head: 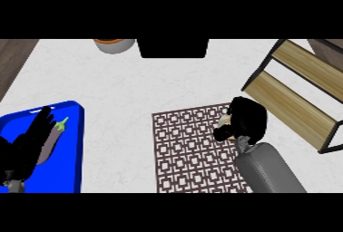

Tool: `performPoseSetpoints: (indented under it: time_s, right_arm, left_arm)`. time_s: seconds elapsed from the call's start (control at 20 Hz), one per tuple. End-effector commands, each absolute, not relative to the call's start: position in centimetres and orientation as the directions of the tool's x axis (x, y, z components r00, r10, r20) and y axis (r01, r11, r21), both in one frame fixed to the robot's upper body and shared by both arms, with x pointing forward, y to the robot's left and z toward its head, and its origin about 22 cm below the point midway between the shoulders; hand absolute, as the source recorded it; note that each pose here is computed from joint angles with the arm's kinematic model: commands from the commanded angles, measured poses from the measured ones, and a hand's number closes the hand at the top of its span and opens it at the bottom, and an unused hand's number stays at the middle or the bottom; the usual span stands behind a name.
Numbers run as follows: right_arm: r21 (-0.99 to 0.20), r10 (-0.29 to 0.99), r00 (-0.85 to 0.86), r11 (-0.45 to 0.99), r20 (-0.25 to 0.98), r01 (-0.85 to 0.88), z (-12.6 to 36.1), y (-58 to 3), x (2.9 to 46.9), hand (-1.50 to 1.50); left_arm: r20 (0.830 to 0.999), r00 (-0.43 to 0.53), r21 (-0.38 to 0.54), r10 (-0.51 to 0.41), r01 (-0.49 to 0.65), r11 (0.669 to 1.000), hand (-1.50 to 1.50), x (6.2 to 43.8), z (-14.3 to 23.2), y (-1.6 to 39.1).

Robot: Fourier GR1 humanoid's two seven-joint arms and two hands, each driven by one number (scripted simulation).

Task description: Pick the cupcake from the placemat and place it in the tiered shelf

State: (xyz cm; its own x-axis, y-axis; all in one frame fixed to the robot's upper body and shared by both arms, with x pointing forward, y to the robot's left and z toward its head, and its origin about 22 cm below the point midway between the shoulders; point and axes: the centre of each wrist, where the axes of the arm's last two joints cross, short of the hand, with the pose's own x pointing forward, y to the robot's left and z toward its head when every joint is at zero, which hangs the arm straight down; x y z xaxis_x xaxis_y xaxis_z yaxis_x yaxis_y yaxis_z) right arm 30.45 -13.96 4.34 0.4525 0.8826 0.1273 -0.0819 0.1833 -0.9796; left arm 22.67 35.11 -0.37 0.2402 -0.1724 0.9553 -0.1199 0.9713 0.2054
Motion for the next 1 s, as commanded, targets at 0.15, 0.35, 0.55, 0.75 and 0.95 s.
performPoseSetpoints:
  time_s: [0.15,0.35,0.55,0.75,0.95]
  right_arm:
    - [-0.961,0.831,0.486,0.259,0.271,0.094,9.9,-14.3,28.5,1.50]
    - [-0.926,0.792,0.480,0.321,0.377,0.197,14.0,-13.9,26.5,1.50]
    - [-0.833,0.723,0.416,0.456,0.552,0.313,18.9,-15.8,24.6,1.50]
    - [-0.770,0.668,0.393,0.481,0.632,0.419,20.8,-15.9,21.7,1.50]
    - [-0.750,0.675,0.371,0.434,0.638,0.500,24.6,-15.5,19.1,1.50]
  left_arm:
    - [0.952,0.246,0.219,-0.182,-0.129,0.967,0.00,22.6,-0.3,35.5]
    - [0.952,0.249,0.212,-0.177,-0.120,0.970,0.00,23.5,0.7,34.5]
    - [0.954,0.249,0.209,-0.168,-0.149,0.966,0.00,23.8,-0.6,35.1]
    - [0.957,0.226,0.215,-0.184,-0.121,0.969,0.00,22.7,-0.8,34.4]
    - [0.953,0.238,0.219,-0.186,-0.119,0.968,0.00,23.2,1.5,35.2]
